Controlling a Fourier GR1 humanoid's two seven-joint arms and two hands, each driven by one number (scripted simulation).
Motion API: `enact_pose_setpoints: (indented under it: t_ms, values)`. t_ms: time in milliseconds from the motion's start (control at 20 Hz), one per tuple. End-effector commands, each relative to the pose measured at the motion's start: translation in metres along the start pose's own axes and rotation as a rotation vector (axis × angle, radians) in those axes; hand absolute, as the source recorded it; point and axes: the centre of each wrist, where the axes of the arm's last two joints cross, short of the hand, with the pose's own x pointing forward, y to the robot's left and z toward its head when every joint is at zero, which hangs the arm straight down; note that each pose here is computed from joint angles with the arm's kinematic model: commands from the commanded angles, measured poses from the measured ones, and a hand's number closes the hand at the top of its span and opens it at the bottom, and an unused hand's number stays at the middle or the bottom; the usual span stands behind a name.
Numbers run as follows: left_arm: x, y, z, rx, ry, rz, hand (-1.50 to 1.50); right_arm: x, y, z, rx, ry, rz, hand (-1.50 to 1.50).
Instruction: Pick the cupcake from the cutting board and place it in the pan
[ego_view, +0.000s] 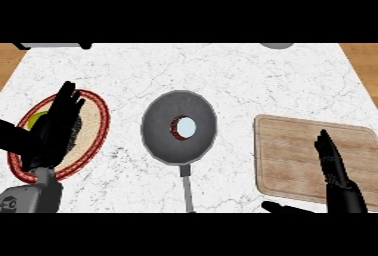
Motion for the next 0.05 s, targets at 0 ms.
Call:
enact_pose_setpoints:
  t_ms: [0]
  values:
    - [0.005, -0.0021, -0.0236, 0.004, 0.002, -0.005, 0.0, -0.0119, -0.0181, 0.0145, 0.001, 0.002, 0.01, -1.5]
